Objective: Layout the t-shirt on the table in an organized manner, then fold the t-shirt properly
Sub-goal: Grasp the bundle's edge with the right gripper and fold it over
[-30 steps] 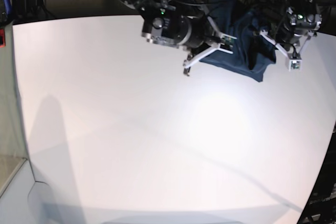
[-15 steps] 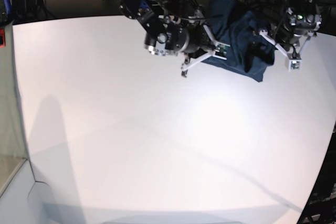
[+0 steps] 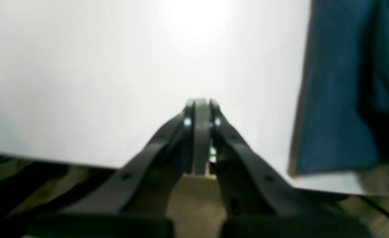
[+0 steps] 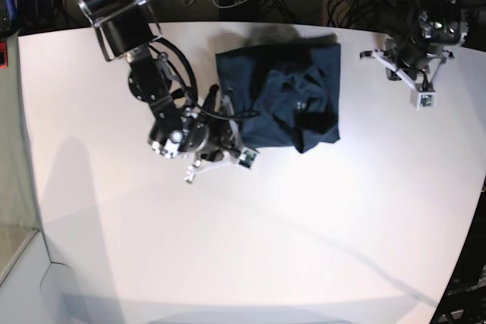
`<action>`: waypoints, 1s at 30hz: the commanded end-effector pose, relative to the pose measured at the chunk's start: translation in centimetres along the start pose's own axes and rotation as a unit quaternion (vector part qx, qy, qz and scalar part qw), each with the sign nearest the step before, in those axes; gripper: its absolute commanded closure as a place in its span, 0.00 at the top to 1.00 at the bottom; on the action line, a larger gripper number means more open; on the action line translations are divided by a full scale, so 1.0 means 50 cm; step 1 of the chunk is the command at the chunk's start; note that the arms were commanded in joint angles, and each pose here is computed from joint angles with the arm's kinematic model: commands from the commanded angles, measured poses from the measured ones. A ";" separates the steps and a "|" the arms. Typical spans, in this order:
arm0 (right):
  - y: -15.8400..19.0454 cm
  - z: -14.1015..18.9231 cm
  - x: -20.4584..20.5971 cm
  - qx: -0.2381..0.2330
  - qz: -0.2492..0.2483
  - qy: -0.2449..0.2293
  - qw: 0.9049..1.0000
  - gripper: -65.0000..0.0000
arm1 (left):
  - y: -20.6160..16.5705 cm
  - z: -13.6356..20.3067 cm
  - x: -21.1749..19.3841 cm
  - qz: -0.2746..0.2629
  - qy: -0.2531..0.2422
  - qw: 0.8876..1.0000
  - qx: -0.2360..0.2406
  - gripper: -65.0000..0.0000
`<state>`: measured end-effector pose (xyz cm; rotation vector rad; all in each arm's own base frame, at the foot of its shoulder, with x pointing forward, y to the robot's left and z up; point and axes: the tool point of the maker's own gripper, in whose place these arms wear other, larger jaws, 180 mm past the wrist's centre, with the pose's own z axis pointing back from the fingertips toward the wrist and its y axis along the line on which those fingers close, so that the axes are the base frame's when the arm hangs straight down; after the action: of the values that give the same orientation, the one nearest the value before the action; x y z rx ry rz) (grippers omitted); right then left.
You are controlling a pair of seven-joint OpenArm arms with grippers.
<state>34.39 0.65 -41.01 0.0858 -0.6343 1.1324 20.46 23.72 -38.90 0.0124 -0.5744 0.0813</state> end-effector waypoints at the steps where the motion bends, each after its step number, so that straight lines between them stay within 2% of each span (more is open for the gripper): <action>1: -0.039 0.026 0.045 -0.026 0.001 -0.036 0.999 0.09 | 0.013 0.001 0.025 -0.006 -0.016 1.000 0.006 0.00; 5: -0.071 0.087 0.097 -0.069 0.013 -0.078 0.994 0.10 | 0.017 -0.036 0.028 0.012 -0.005 1.000 0.003 0.00; 10: -0.073 0.163 0.122 -0.113 0.029 -0.082 0.990 0.10 | -0.020 -0.061 0.047 0.011 -0.006 1.000 -0.019 0.00; 13: -0.046 0.184 0.123 -0.115 0.028 -0.088 0.989 0.10 | -0.037 -0.069 0.052 0.004 -0.004 1.000 -0.029 0.00; 21: 0.083 0.149 0.108 -0.046 -0.015 -0.091 0.995 0.10 | -0.039 -0.062 0.055 -0.003 -0.007 1.000 -0.030 0.00; 25: 0.172 0.135 0.144 0.005 -0.011 -0.121 0.993 0.10 | -0.038 -0.057 0.048 -0.005 -0.006 1.000 -0.029 0.00; 30: 0.271 0.099 0.170 0.070 -0.001 -0.122 0.990 0.10 | -0.043 -0.044 0.055 -0.011 -0.015 0.999 -0.030 0.00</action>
<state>22.13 10.82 -37.52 0.3258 -0.7082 1.1880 23.43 21.59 -40.28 -0.0452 -0.5674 0.0477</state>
